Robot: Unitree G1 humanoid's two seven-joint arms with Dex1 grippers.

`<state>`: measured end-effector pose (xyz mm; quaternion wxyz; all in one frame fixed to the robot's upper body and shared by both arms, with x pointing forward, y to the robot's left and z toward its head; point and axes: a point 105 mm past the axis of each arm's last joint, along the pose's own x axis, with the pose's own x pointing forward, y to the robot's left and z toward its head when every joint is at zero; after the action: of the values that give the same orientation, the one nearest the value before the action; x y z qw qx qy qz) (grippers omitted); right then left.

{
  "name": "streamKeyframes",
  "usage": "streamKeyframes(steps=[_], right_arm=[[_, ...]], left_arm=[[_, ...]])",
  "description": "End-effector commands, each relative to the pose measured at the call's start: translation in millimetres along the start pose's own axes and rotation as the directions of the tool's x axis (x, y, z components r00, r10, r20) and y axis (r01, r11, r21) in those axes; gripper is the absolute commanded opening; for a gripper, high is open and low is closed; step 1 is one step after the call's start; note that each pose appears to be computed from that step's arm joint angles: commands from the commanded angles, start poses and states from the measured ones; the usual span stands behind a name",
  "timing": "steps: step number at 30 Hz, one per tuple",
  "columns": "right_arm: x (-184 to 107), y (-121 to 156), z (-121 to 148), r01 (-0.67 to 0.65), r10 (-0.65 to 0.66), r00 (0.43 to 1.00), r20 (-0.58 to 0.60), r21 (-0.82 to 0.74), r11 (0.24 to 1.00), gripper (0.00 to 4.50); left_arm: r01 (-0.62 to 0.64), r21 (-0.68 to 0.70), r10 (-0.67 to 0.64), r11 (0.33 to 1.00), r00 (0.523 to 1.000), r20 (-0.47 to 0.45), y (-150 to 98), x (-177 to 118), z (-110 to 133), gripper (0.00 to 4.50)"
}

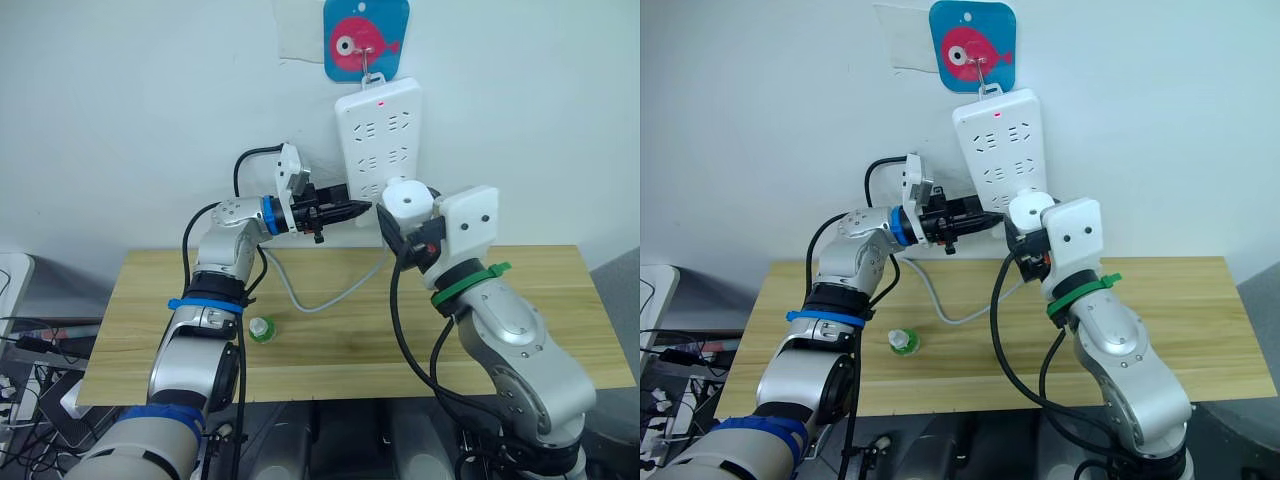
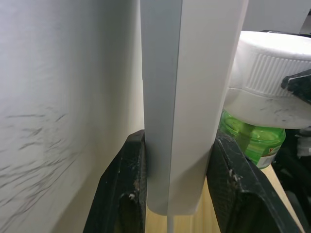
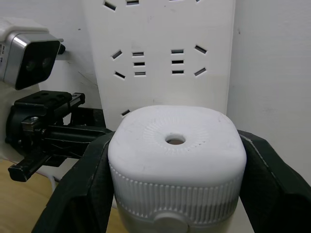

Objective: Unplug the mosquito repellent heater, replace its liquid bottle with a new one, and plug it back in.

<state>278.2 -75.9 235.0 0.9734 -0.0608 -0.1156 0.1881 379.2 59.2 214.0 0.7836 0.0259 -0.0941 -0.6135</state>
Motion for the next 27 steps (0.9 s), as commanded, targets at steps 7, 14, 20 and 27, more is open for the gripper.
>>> streamKeyframes(steps=[7,14,20,27], right_arm=[[-16,3,4,-0.037,0.037,0.999,-0.005,0.024,0.999,3.00],[-24,-22,3,0.033,-0.035,0.999,0.005,0.167,0.985,3.00],[-32,-49,-11,0.075,-0.069,0.997,-0.033,0.240,0.968,3.00],[-32,-56,-40,0.038,0.006,0.995,-0.100,0.434,0.900,3.00]], left_arm=[[-0.142,0.039,0.140,0.989,0.989,0.040,23,-5,18,1.29],[-0.174,0.049,0.174,0.984,0.985,-0.005,28,-20,10,1.29],[-0.214,0.041,0.215,0.976,0.976,-0.028,30,-38,4,2.95],[-0.298,0.037,0.300,0.954,0.951,-0.073,18,-74,-8,4.47]])
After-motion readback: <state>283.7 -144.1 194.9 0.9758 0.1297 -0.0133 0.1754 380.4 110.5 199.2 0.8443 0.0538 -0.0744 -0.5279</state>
